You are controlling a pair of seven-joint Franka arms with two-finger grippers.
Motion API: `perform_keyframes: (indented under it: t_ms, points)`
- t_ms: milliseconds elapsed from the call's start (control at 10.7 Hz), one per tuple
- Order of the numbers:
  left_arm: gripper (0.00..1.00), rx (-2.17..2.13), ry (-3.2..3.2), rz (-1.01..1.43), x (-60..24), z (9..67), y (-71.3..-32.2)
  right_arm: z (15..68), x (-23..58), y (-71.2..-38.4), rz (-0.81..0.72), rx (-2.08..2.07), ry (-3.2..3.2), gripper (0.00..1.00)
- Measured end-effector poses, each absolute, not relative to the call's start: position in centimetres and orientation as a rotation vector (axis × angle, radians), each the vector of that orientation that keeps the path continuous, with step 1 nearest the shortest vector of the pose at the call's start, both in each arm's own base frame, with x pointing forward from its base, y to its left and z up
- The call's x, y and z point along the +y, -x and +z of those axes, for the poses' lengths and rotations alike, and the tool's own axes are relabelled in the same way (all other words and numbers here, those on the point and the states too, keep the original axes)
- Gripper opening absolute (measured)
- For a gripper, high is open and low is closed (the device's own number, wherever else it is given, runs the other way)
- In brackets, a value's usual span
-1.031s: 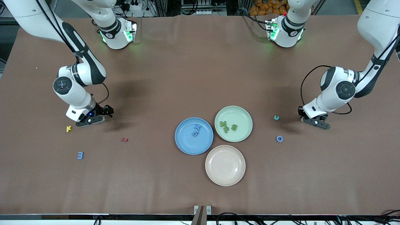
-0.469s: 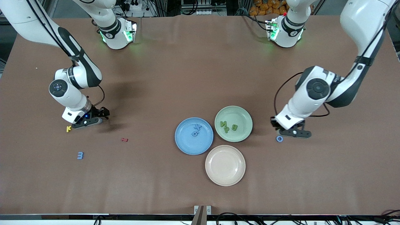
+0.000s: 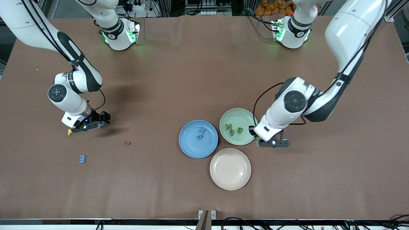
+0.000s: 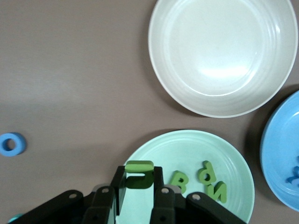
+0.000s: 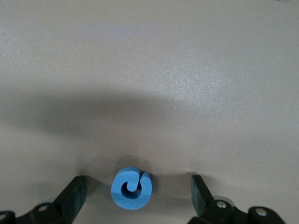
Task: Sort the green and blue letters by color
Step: 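Place the u on the green plate while the right gripper carries the c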
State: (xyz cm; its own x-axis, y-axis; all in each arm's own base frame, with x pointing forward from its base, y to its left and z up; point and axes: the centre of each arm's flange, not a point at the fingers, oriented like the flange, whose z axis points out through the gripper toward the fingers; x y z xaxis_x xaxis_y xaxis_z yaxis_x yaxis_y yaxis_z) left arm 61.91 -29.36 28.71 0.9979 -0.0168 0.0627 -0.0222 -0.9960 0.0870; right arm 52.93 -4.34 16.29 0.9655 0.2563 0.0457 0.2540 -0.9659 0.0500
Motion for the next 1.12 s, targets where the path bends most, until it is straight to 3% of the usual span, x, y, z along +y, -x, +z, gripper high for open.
perform_keyframes:
  t_ms: [94, 375, 469, 750, 938, 1125]
  points:
    - [0.27, -0.024, -3.084, 0.095, -31.1, 27.4, -61.6, 16.3, -4.3, -53.0, 0.081, 0.397, -3.072, 0.94]
    - [0.27, 0.024, -3.116, 0.095, -34.7, 25.5, -60.6, 16.9, -4.3, -53.6, 0.105, 0.394, -3.067, 0.51]
    - [0.32, 0.035, -3.11, 0.096, -34.7, 25.5, -61.0, 17.2, -4.3, -53.8, 0.109, 0.381, -3.066, 0.39]
    - [0.72, 0.047, -3.101, 0.122, -34.7, 26.5, -61.7, 17.5, -3.6, -54.1, 0.067, 0.291, -3.078, 0.36]
    - [0.99, 0.082, -3.131, 0.137, -33.6, 29.5, -62.7, 18.7, 1.2, -55.1, -0.035, 0.19, -3.094, 0.36]
    - [1.0, 0.165, -3.143, 0.242, -30.5, 36.0, -64.4, 22.0, 7.3, -57.0, -0.086, 0.051, -3.123, 0.36]
